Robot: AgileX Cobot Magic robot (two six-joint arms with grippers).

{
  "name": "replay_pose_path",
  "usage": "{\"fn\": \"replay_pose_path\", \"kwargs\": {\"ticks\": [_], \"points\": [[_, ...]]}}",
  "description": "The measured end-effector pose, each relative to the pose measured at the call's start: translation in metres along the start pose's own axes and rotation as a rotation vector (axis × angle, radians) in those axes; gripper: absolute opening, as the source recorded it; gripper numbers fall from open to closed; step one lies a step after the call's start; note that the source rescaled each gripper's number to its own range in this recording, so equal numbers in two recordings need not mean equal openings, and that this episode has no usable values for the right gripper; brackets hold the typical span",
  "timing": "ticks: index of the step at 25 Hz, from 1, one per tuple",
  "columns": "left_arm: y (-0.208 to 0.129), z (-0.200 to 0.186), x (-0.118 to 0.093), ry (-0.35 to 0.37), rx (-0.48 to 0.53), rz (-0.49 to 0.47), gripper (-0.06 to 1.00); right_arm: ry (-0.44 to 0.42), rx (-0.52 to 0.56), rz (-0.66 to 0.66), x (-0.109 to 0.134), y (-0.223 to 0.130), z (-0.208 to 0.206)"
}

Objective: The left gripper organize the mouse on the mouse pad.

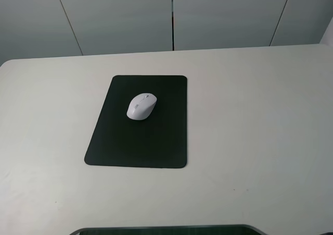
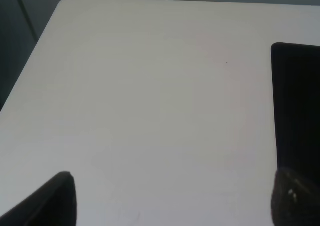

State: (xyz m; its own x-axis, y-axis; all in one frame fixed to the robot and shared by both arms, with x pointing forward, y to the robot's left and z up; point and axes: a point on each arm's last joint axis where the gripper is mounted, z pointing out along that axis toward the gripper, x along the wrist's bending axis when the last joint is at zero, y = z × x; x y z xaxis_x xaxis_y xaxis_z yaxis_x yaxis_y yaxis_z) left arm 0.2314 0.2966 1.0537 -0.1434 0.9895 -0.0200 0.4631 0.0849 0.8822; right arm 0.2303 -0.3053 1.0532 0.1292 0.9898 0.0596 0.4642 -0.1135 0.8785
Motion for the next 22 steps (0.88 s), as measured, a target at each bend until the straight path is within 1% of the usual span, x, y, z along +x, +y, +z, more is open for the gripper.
{"fn": "replay_pose_path", "kwargs": {"ticks": [10, 15, 22], "points": [[-0.0001, 0.0004, 0.0002, 0.002, -0.001, 0.012, 0.99, 0.0, 0.0, 0.0, 0.0, 0.0, 0.0], [-0.0001, 0.0004, 0.0004, -0.021, 0.0, 0.024, 0.99, 0.0, 0.0, 0.0, 0.0, 0.0, 0.0], [-0.0001, 0.0004, 0.0011, -0.019, 0.0, 0.012, 0.99, 0.0, 0.0, 0.0, 0.0, 0.0, 0.0]]}}
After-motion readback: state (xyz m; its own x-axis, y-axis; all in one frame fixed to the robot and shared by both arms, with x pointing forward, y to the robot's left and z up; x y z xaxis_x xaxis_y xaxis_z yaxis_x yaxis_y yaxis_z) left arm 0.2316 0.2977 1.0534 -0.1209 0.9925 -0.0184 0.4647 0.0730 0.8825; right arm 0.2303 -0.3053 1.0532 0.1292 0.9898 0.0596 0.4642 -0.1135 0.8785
